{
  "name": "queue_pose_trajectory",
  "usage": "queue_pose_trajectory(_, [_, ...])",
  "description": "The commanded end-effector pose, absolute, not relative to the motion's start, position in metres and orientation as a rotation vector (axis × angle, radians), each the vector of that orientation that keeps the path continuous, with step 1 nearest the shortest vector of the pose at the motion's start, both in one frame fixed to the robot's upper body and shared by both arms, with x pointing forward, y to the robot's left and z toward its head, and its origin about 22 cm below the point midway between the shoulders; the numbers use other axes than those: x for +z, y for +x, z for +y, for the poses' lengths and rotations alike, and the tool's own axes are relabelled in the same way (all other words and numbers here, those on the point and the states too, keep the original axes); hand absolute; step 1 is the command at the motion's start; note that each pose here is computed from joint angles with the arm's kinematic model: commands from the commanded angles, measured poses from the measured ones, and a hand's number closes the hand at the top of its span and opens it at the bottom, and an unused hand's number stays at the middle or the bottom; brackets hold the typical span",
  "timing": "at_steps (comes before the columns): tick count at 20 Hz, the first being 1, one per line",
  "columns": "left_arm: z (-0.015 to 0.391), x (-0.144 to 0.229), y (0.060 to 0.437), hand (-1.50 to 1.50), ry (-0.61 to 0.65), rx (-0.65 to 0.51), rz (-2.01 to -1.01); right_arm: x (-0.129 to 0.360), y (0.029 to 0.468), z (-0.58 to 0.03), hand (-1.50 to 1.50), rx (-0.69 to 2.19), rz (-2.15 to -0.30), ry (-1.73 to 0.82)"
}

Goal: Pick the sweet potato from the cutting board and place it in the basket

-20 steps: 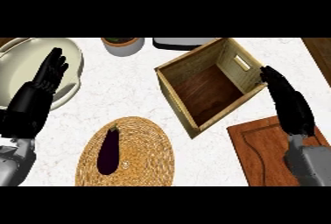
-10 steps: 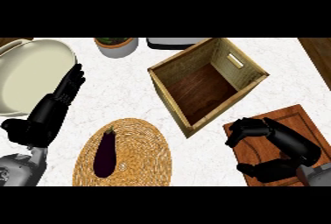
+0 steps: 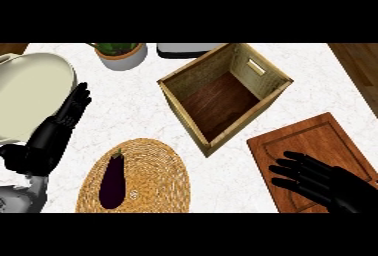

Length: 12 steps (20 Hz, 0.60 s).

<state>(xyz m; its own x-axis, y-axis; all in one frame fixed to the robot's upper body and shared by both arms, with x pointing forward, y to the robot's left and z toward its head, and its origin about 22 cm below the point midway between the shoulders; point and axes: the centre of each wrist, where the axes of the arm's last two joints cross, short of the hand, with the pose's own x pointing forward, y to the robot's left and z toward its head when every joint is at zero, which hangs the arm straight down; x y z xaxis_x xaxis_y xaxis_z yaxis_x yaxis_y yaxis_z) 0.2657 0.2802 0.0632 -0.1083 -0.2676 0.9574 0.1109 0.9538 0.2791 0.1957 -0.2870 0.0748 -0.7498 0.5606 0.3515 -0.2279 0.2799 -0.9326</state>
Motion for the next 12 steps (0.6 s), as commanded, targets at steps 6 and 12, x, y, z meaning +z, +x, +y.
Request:
queue_pose_trajectory(6, [0.286, 0.055, 0.26, 0.0, 0.129, -0.317, -1.653, 0.152, 0.169, -0.298, -1.5, 1.954, -1.564, -0.943])
queue_pose_trajectory(12, [0.285, 0.062, 0.26, 0.0, 0.094, -0.34, -1.664, 0.176, 0.13, -0.277, -1.5, 2.072, -1.182, -0.877])
